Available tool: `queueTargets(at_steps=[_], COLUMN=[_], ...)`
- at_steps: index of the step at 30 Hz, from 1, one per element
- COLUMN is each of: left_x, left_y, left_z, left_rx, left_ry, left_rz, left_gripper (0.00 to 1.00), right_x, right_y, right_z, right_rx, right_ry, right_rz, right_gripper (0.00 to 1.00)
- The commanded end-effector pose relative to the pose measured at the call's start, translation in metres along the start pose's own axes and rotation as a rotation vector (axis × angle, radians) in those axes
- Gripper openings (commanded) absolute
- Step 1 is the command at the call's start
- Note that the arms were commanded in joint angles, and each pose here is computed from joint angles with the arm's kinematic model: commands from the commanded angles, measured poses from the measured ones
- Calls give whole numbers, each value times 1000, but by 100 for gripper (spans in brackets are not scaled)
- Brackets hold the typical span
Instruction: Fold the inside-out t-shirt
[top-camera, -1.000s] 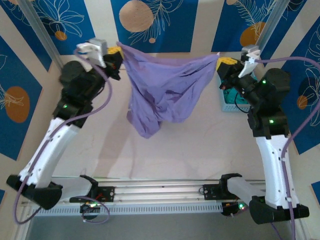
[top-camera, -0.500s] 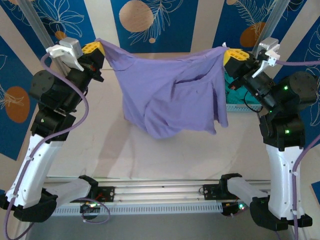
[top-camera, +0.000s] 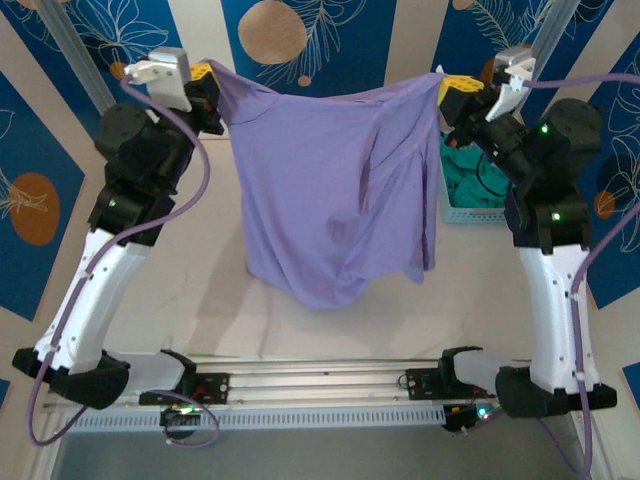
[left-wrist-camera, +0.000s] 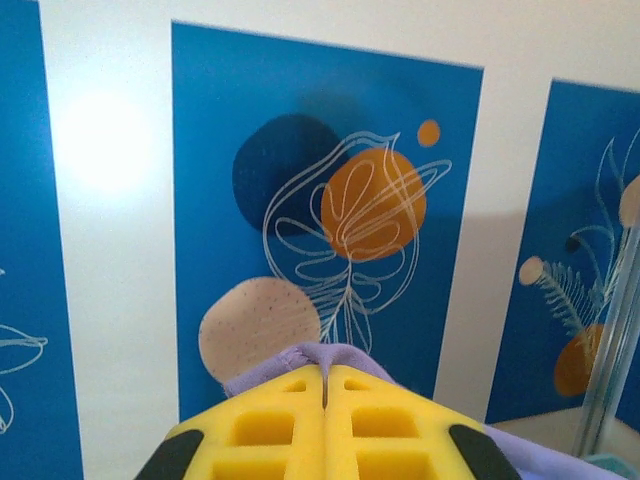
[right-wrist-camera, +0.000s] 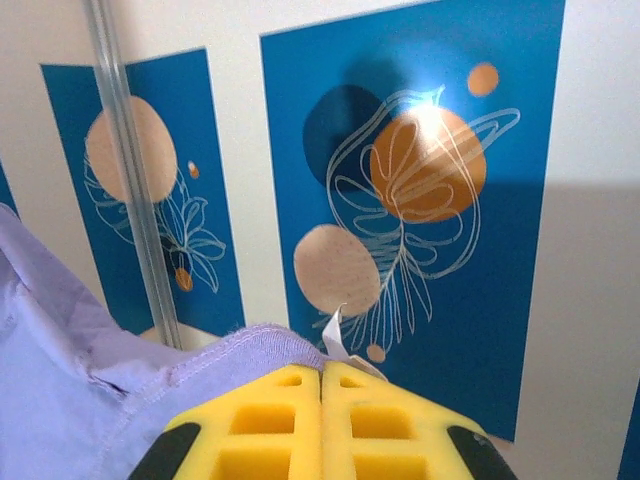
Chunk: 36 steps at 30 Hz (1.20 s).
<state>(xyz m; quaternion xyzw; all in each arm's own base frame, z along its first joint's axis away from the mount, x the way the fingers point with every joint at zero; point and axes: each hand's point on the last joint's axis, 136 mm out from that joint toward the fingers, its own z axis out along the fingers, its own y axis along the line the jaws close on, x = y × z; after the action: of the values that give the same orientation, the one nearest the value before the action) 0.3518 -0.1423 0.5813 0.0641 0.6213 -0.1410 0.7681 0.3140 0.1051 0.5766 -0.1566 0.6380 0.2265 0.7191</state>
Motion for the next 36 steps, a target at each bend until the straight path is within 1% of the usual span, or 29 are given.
queueTargets(at_steps=[1,4,8,13,17,20,22,26,29,33,36], left_x=[-41,-57,-78,-104,-115,-117,-114,-96,-70,-9,54], left_y=[0,-11,-20,-25,-28,-28,-25,-10,5,33,64], left_z=[-17,-34,-70,-110,-122,-120,-111,-79,-46,9,53], left_rx=[7,87,180,256,292,289,263,133,10,-156,-251], left_ry=[-88,-119,-168,-223,-237,-237,-230,-188,-133,-21,88], left_rz=[2,-48,-115,-185,-218,-221,-210,-156,-84,9,31], left_gripper=[0,0,0,0,0,0,0,0,0,0,0], right_x=[-33,-45,-63,-85,-96,-102,-103,-99,-82,-38,14], right_y=[13,30,56,77,83,80,75,52,23,-19,-56], right_z=[-13,-25,-54,-91,-108,-111,-107,-84,-47,24,92], right_rx=[-17,-72,-133,-151,-135,-103,-80,0,65,100,102], right_ry=[-73,-89,-130,-191,-217,-230,-230,-211,-161,-67,27], right_rz=[-43,-33,-37,-59,-84,-108,-127,-174,-209,-247,-254], right_gripper=[0,0,0,0,0,0,0,0,0,0,0])
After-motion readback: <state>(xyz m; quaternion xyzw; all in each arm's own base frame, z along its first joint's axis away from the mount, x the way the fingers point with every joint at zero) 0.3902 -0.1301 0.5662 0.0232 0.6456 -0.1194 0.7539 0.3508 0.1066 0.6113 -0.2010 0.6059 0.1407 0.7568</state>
